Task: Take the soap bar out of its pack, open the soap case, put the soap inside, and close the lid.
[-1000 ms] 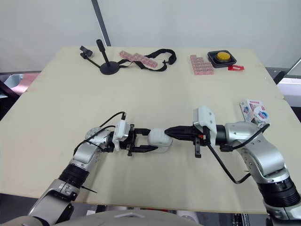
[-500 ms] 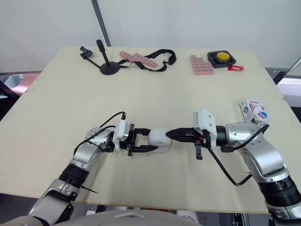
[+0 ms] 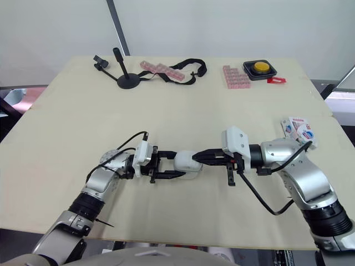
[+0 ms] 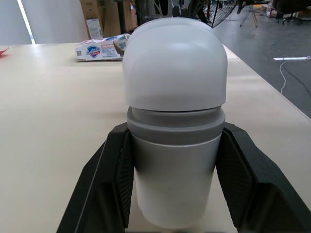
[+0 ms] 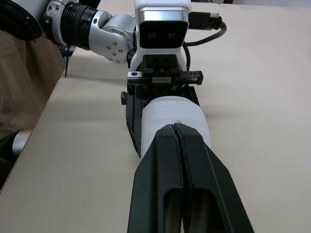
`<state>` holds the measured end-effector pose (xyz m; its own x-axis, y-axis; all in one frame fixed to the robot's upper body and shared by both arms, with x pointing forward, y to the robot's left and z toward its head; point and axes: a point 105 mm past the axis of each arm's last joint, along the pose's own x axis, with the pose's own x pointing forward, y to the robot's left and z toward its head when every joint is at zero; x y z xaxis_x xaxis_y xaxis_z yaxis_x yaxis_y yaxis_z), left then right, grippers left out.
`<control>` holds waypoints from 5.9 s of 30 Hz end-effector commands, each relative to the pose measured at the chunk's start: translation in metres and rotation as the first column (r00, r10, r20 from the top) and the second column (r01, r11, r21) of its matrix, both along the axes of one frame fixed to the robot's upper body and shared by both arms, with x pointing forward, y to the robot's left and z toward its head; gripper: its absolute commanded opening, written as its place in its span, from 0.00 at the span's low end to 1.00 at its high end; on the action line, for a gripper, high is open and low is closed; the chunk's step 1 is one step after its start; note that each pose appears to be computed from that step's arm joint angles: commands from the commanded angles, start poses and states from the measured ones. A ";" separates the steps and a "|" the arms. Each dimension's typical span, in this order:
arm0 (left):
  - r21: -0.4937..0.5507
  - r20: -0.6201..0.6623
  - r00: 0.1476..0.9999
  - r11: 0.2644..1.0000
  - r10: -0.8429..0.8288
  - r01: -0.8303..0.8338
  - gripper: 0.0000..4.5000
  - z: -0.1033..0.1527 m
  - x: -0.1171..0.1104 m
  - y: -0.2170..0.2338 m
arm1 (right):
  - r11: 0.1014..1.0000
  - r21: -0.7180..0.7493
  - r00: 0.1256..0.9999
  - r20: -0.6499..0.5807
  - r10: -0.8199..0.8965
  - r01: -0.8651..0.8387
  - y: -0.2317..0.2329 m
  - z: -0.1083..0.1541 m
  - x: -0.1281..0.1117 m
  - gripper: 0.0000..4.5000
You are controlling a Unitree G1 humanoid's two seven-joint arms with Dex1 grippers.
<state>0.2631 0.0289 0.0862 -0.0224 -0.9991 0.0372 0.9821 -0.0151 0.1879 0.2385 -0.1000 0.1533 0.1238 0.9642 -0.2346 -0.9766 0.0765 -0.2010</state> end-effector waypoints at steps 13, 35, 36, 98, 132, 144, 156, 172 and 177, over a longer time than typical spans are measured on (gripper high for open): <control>0.020 0.006 1.000 1.000 0.014 -0.015 0.42 -0.003 0.003 -0.003 | 0.990 -0.135 0.996 -0.086 0.019 -0.030 0.014 -0.013 -0.006 0.01; 0.025 0.007 1.000 1.000 0.012 -0.012 0.42 -0.005 0.002 -0.003 | 1.000 -0.010 0.999 -0.045 -0.003 0.002 0.010 0.023 0.002 0.01; 0.026 0.007 1.000 1.000 0.012 -0.012 0.42 -0.005 0.001 -0.003 | 1.000 0.000 0.999 -0.043 -0.005 0.005 0.009 0.026 0.002 0.01; 0.033 0.005 1.000 0.999 0.019 -0.019 0.42 -0.006 0.001 -0.003 | 1.000 0.025 0.999 -0.050 -0.013 0.014 -0.006 0.017 -0.005 1.00; 0.036 0.007 0.999 0.999 0.032 -0.032 0.42 -0.006 0.004 -0.004 | 0.999 -0.018 0.996 -0.074 -0.042 0.041 0.014 0.003 0.003 0.44; 0.035 0.005 0.999 0.999 0.034 -0.034 0.42 -0.007 0.002 -0.004 | 0.994 -0.111 0.995 -0.104 0.007 -0.019 0.019 0.005 -0.006 0.44; 0.033 0.006 0.999 0.999 0.037 -0.037 0.42 -0.007 0.002 -0.005 | 0.987 -0.159 0.994 -0.108 -0.012 -0.005 0.020 0.000 -0.003 0.44; 0.028 0.003 0.999 0.999 0.046 -0.046 0.42 -0.007 0.003 -0.005 | 0.979 -0.203 0.989 -0.140 -0.047 0.017 0.016 -0.009 0.001 0.44; 0.028 0.002 0.999 0.999 0.046 -0.046 0.42 -0.007 0.003 -0.005 | 0.977 -0.212 0.987 -0.152 -0.043 0.010 0.013 -0.009 0.001 0.44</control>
<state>0.2647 0.0221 0.0872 -0.0008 -0.9989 0.0472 0.9786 0.0089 0.2057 0.2423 -0.0834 0.1528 0.1210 0.9016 -0.4153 -0.9906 0.0825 -0.1093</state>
